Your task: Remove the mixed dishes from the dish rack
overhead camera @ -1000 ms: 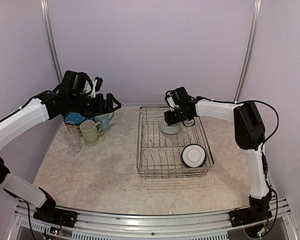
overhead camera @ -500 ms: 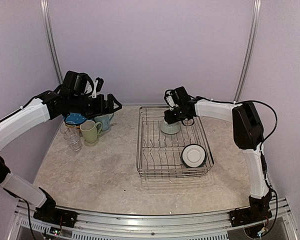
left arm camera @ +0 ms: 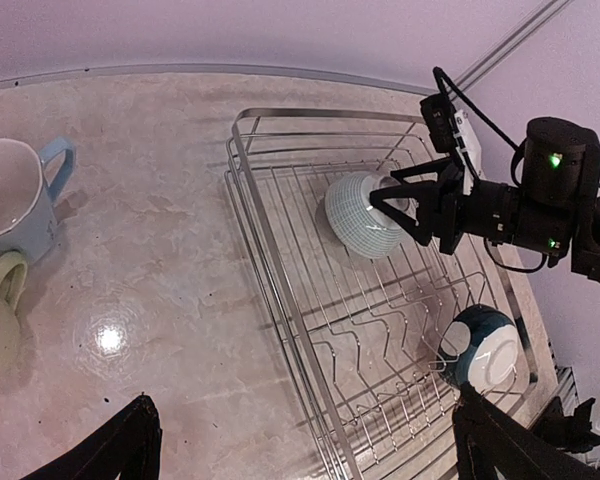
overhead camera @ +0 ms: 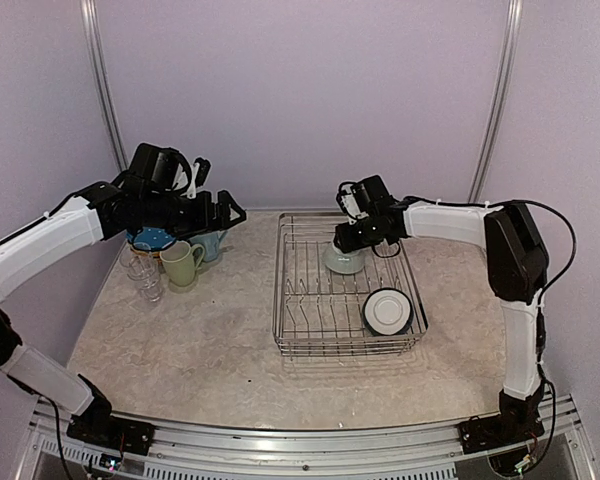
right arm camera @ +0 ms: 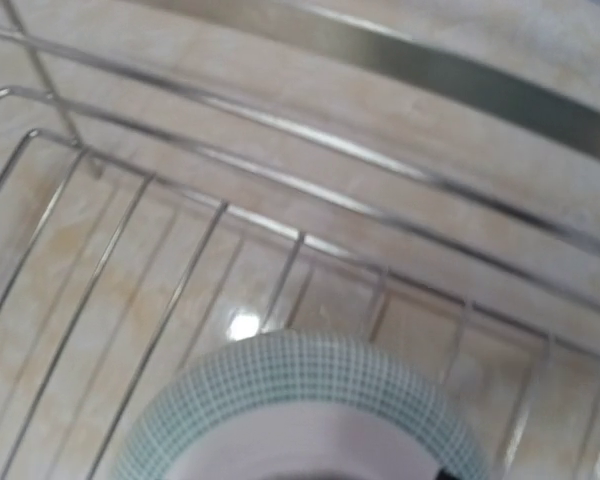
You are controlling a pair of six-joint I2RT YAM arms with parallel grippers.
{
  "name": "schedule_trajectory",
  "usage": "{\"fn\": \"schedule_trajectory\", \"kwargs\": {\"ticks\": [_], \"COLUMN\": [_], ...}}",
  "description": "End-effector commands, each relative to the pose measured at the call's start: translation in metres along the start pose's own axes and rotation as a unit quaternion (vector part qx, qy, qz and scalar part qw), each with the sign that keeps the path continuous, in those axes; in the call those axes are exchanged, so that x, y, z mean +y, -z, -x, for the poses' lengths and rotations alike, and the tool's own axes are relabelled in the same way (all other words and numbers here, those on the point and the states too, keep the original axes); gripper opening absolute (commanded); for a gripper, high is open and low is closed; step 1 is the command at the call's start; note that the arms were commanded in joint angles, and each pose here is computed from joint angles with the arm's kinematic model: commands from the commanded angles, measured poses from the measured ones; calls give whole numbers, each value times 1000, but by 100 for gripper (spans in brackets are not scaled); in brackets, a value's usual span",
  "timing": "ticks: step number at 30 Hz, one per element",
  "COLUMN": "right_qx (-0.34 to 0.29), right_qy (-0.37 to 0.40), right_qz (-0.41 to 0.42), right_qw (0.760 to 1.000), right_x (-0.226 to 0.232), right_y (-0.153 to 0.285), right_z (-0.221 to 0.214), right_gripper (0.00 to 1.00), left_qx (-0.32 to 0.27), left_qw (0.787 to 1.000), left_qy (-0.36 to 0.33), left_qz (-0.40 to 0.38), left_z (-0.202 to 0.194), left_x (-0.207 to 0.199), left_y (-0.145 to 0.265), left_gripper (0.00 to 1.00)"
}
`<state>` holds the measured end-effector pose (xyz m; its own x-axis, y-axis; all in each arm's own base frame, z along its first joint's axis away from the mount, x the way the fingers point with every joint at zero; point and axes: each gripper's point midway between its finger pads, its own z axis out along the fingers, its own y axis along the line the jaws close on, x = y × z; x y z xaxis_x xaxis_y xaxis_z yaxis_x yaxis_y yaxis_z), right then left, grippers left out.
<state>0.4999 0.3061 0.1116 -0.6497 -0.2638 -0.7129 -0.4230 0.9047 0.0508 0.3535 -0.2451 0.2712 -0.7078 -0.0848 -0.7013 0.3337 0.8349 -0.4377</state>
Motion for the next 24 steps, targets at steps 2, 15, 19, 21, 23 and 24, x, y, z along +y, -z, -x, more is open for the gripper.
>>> {"fn": "schedule_trajectory", "kwargs": {"ticks": [2,15,19,21,23,24], "right_qx": [-110,-157,-160,-161,-164,-165], "right_qy": [-49,-199,-212,-217,-222,-223], "right_qz": [46,252,284,297,306,310], "right_qw": [992,934,921,916,911,909], "right_x": [3,10,17,20,22,23], "right_y": [54,79,84,87,90,92], "right_z": [49,39,39,38,39,39], "right_gripper": [8,3,2,2,1,1], "left_qx": [4,54,89,108,123,128], "left_qw": [1000,995,976,964,951,945], "left_qy": [0,53,113,133,145,151], "left_qz": [5,-72,-163,-205,-245,-261], "left_z": [1,-6,-6,-7,-7,-5], "left_x": [-3,-27,-44,-54,-67,-73], "left_y": [-3,-25,-36,-44,-47,-48], "left_gripper": [97,97,97,96,96,95]}}
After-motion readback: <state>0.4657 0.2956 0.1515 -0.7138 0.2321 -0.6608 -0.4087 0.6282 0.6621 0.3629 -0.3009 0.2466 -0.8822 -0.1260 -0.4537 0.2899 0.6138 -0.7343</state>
